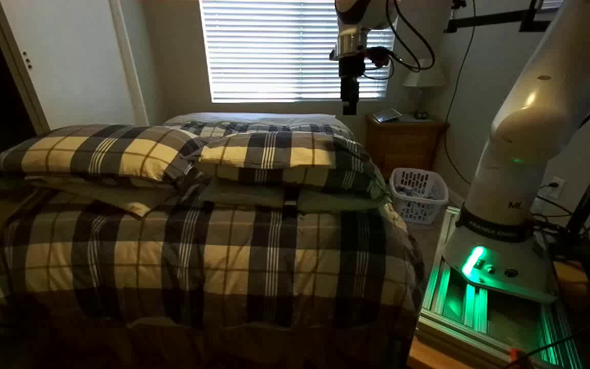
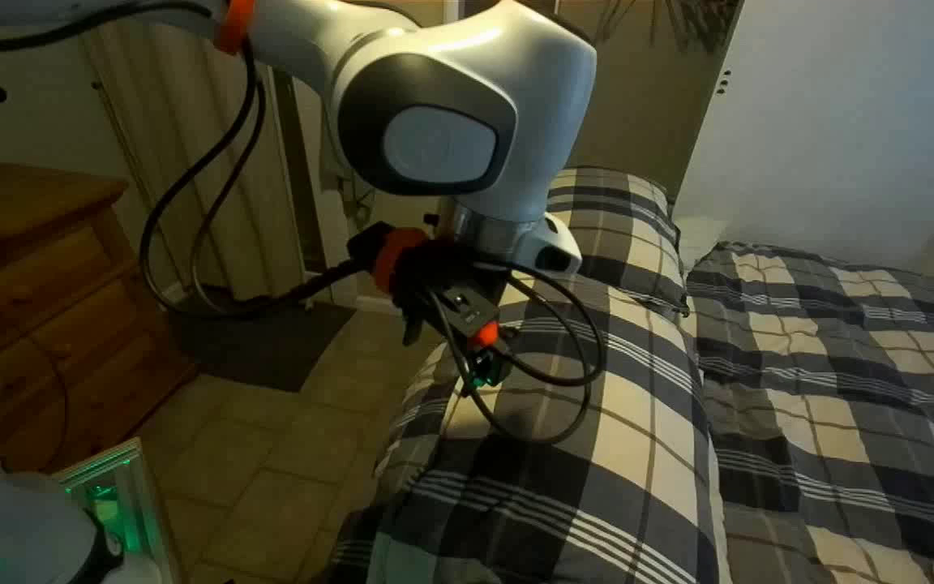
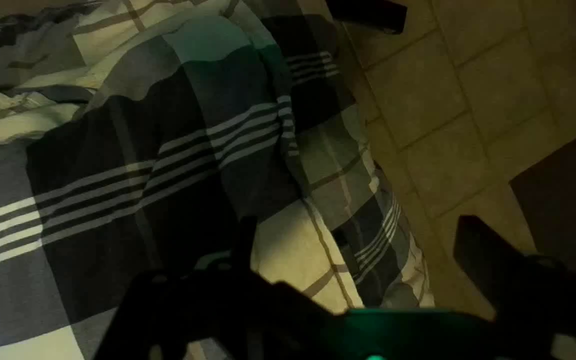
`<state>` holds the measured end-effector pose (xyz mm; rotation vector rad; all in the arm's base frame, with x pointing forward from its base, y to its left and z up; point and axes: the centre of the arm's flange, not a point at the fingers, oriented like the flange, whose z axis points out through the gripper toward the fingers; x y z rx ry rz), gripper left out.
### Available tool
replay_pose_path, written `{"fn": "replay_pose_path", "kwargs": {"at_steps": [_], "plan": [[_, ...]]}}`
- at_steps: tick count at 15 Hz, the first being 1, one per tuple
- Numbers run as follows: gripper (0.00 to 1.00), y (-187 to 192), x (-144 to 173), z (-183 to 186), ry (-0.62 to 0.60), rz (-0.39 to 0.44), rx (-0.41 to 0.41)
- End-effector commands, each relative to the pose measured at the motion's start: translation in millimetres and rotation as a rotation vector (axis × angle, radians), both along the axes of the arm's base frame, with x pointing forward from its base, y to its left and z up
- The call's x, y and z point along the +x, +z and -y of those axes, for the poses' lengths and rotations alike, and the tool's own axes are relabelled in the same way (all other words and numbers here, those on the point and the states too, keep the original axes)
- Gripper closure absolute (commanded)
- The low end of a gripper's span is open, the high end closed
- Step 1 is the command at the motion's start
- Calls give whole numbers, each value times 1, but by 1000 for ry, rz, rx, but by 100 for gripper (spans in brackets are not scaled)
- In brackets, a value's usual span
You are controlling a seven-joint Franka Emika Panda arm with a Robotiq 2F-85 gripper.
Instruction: Face the remote control upwards.
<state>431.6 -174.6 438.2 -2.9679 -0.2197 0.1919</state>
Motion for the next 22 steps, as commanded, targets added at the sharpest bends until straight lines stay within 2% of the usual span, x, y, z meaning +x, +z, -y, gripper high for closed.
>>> {"fn": "replay_pose_path", "kwargs": {"at_steps": [1, 13, 15, 16, 18, 22], "plan": [[0, 0, 0, 0, 0, 0, 0], [0, -5, 1, -6, 24, -1, 0], [0, -19, 3, -21, -11, 10, 7], [0, -26, 4, -29, -85, 11, 5], [0, -34, 6, -51, -170, 57, -34], [0, -43, 12, -94, -302, 224, -118]]}}
